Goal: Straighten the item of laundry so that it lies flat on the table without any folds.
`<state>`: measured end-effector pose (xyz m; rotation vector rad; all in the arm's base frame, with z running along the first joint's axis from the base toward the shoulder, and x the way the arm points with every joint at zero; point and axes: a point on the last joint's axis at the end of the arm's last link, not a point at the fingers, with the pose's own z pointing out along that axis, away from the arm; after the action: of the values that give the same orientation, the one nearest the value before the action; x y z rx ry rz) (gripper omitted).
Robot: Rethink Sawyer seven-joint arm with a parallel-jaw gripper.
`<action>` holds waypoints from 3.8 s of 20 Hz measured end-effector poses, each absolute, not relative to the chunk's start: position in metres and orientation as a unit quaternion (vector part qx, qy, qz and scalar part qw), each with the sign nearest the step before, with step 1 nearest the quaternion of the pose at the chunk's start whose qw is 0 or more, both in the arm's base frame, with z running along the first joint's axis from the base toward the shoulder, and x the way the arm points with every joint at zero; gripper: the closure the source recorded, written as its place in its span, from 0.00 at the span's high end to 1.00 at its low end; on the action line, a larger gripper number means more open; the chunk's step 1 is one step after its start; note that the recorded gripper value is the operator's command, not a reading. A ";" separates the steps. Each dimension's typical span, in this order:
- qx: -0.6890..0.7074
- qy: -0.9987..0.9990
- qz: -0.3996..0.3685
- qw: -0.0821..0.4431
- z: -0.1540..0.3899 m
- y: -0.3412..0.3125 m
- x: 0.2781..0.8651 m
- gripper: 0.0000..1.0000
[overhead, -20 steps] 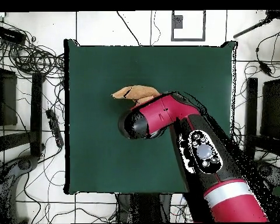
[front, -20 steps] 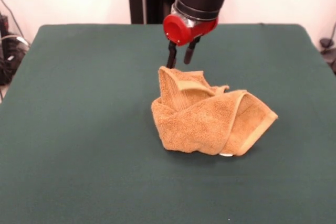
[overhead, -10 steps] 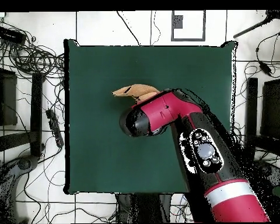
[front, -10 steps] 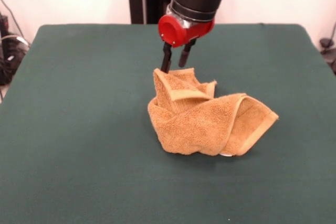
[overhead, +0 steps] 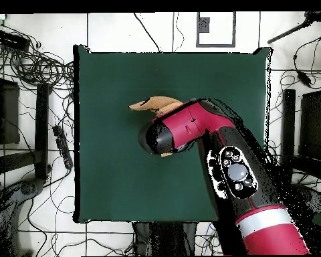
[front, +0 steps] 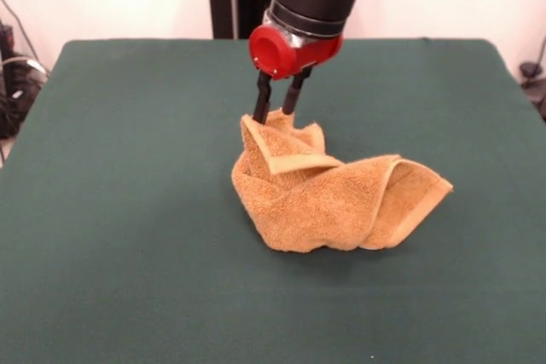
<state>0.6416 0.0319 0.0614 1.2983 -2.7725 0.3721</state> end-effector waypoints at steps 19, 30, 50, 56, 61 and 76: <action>0.390 -0.906 0.167 0.007 0.156 -0.012 0.626 1.00; 0.406 -0.901 0.149 -0.002 0.137 0.005 0.621 1.00; 0.350 -0.932 0.087 -0.028 0.059 -0.037 0.650 1.00; 0.334 -0.939 0.077 -0.033 0.062 -0.042 0.654 1.00; 0.312 -0.948 0.047 -0.034 0.058 -0.040 0.657 1.00; 0.287 -0.956 -0.009 -0.058 0.067 -0.021 0.672 1.00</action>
<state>0.6720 -0.0209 0.0667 0.9370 -3.1193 -0.0306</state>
